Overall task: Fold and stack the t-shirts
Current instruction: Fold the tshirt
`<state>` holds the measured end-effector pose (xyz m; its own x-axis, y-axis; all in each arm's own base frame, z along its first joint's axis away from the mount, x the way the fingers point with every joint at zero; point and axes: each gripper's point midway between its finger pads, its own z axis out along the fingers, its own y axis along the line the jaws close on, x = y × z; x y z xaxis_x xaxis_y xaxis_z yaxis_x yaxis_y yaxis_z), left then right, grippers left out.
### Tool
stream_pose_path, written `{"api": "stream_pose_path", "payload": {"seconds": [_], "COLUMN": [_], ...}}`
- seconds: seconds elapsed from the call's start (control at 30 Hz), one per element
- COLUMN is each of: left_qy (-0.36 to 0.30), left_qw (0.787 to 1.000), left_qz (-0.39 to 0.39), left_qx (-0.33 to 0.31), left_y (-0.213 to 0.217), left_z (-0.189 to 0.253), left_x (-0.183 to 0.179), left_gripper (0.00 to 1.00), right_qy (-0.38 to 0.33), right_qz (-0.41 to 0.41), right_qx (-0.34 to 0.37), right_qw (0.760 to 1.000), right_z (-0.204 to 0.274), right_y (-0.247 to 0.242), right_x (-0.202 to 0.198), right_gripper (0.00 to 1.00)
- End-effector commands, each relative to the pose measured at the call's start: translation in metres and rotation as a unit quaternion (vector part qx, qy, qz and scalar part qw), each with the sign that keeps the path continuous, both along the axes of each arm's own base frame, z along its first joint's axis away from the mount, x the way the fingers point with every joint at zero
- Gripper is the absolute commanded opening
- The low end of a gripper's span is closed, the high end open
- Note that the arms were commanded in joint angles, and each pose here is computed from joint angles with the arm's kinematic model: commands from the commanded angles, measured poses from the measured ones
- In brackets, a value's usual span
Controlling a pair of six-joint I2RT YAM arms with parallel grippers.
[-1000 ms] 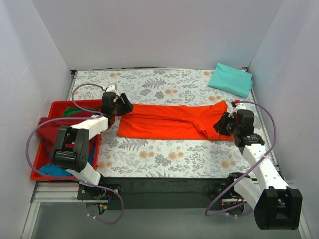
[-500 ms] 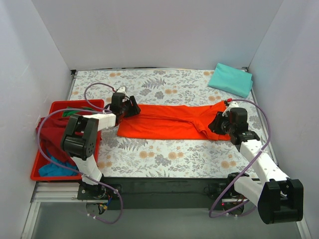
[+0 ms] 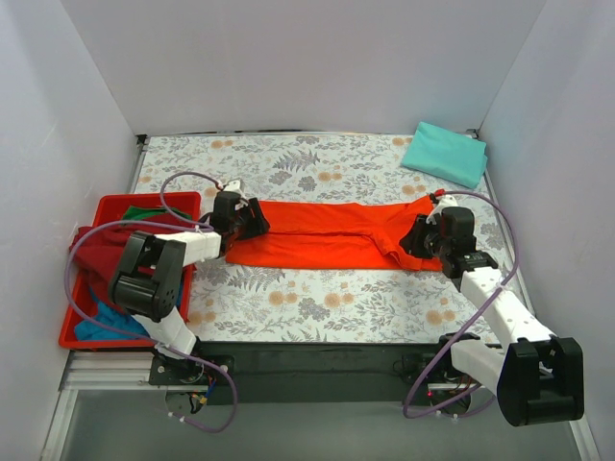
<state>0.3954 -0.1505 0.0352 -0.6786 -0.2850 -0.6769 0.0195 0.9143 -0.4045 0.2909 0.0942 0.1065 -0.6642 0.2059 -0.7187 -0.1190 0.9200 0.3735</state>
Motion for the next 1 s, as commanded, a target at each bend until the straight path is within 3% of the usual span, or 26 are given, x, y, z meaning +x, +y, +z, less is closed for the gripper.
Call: {"api": "stream_pose_path", "payload": {"seconds": [0.0,0.37,0.6,0.97], "left_qy": [-0.028,-0.057,-0.057,-0.061], "left_qw": [1.000,0.998,0.998,0.998], "left_qz": [0.014,0.004,0.005,0.004], "left_qx": [0.001,-0.001,0.008,0.012], "left_y": [0.004,-0.004,-0.001,0.002], "left_z": [0.020,0.045,0.043,0.043], "left_x": [0.000,0.013,0.011,0.006], "left_gripper": [0.53,0.53,0.53,0.54], "right_qy": [-0.022,-0.034,0.004,0.024], "right_qz": [0.017,0.087,0.120,0.032], "right_qx": [0.008,0.003,-0.029,-0.121], "right_qw": [1.000,0.996,0.992,0.992], "right_z": [0.005,0.012,-0.011,-0.035], "right_y": [0.007,0.044,0.069,0.034], "right_x": [0.006,-0.001,0.001,0.030], "right_gripper": [0.30,0.27,0.28,0.30]}}
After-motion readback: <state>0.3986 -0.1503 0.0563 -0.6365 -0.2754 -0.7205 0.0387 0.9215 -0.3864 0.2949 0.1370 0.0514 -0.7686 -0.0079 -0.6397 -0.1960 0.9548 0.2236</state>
